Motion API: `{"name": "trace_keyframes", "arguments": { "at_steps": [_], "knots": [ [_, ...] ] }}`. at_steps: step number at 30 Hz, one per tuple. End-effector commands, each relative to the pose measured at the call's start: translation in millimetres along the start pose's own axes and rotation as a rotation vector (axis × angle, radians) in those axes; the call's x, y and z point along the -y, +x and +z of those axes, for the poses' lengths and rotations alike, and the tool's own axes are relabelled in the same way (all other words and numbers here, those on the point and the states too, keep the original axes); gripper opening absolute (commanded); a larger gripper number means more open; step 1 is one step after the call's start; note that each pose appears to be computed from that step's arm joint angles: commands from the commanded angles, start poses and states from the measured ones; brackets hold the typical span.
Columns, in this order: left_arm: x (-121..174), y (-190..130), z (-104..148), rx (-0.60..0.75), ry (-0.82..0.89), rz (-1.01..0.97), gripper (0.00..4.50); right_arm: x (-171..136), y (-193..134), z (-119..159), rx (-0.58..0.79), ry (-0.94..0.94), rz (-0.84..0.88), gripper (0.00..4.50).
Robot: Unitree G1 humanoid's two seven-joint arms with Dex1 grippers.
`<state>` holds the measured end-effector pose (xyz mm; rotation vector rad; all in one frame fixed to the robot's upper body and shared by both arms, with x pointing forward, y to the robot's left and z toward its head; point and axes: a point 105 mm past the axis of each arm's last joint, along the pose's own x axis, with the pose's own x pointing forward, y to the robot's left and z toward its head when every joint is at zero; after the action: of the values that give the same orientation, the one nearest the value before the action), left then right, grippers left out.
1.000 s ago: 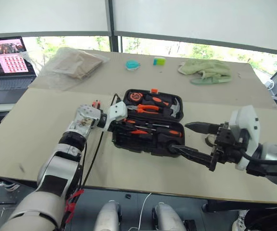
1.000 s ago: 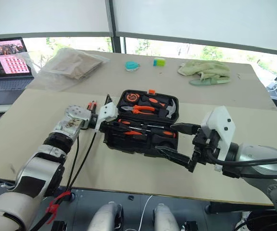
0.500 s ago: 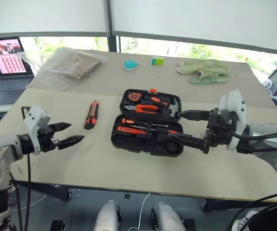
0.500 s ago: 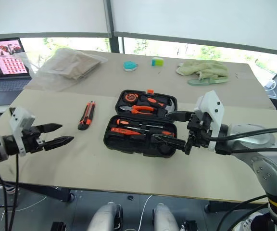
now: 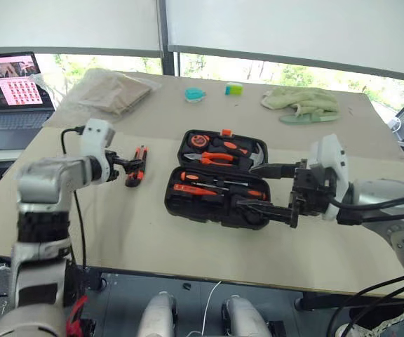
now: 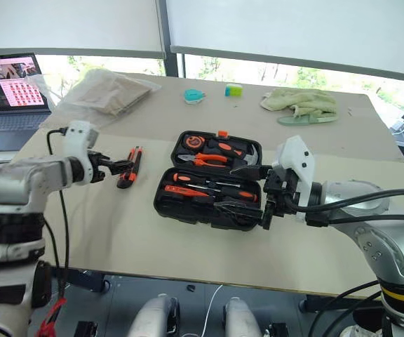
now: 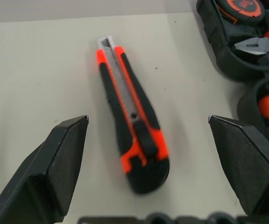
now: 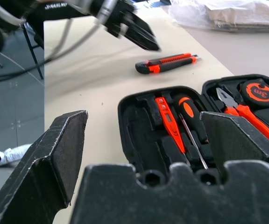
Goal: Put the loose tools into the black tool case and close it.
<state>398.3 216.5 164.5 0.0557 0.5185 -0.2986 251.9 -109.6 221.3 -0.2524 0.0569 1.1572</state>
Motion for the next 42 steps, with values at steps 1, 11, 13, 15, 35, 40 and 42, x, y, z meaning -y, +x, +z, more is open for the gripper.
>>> {"name": "trace_keyframes", "arguments": {
  "at_steps": [1,11,13,15,35,40,42],
  "knots": [
    [-9,18,-1,-0.045,-0.005,0.052,4.42,-3,0,12,0.040,-0.034,-0.015,4.50],
    [-2,45,-25,-0.168,0.021,0.013,3.21,-8,3,11,0.051,-0.039,-0.040,4.50],
    [-5,44,-27,-0.171,0.016,0.019,2.52,-8,1,9,0.048,-0.037,-0.046,4.50],
    [-9,41,-27,-0.167,0.016,0.024,1.88,-9,-1,8,0.041,-0.037,-0.052,4.50],
    [141,-25,-9,0.036,1.147,-1.054,1.66,-10,-17,-6,0.002,0.024,-0.135,4.50],
    [149,-6,-20,-0.021,1.208,-1.083,1.66,-13,-20,-10,-0.018,0.027,-0.156,4.50],
    [151,-1,-23,-0.034,1.220,-1.081,1.66,-15,-22,-12,-0.032,0.027,-0.162,4.50]
  ]
}}
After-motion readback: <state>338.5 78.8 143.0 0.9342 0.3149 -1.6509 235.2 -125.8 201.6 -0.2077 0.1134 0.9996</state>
